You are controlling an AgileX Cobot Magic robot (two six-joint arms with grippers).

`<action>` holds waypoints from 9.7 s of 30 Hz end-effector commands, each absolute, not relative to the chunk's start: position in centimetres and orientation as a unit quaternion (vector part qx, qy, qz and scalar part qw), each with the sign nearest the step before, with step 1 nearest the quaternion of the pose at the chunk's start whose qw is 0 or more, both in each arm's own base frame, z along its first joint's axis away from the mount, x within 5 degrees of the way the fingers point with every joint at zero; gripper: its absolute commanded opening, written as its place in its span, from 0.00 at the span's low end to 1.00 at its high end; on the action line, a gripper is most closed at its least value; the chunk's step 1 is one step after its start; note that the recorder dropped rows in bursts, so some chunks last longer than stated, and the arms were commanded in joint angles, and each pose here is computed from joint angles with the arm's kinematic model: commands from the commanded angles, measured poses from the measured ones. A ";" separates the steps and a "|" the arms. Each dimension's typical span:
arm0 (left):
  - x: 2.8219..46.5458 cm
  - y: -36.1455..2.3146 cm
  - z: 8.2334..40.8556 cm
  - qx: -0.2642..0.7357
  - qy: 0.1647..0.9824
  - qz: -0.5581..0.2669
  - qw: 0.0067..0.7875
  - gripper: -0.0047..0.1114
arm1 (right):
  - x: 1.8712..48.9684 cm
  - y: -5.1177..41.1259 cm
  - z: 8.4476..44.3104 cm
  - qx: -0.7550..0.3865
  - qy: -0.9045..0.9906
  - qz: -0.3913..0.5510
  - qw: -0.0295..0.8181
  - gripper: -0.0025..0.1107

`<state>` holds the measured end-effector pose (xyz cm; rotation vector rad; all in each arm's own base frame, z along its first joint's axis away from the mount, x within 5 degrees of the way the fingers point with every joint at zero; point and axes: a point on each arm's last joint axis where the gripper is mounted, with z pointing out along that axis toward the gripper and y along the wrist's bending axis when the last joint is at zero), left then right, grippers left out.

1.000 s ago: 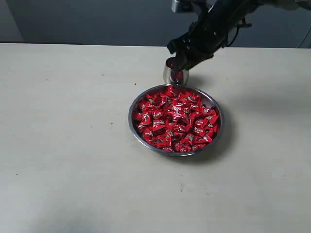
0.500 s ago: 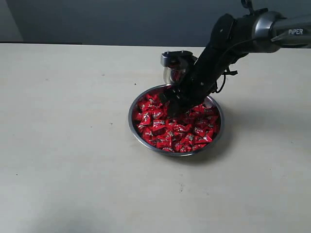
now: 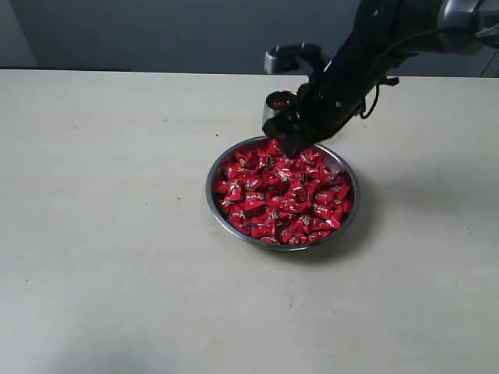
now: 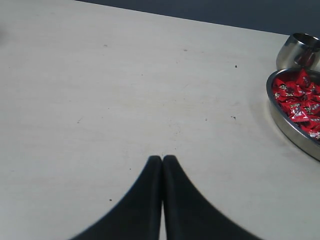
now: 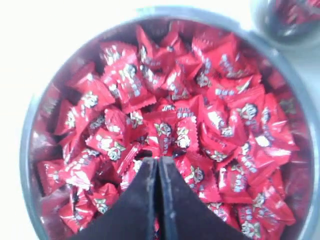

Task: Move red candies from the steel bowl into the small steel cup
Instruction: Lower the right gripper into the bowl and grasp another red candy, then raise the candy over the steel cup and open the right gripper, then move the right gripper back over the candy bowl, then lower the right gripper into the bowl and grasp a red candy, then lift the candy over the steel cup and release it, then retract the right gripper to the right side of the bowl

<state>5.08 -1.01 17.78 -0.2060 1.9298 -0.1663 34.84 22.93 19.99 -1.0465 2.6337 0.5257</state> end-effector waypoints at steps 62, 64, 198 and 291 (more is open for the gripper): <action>5.1 -1.0 17.8 -0.090 0.817 -0.069 0.566 0.04 | 47.5 20.3 20.4 -0.232 0.888 0.274 0.286 0.36; 5.1 -1.0 17.8 -0.090 0.817 -0.069 0.566 0.04 | 47.3 20.2 21.1 -0.235 0.886 0.276 0.289 0.36; 5.1 -1.0 17.8 -0.090 0.817 -0.069 0.566 0.04 | 45.6 23.6 17.4 -0.278 0.886 0.212 0.306 0.02; 5.1 -1.0 17.8 -0.090 0.817 -0.069 0.566 0.04 | 19.7 11.4 30.5 -0.264 0.919 0.173 0.238 0.02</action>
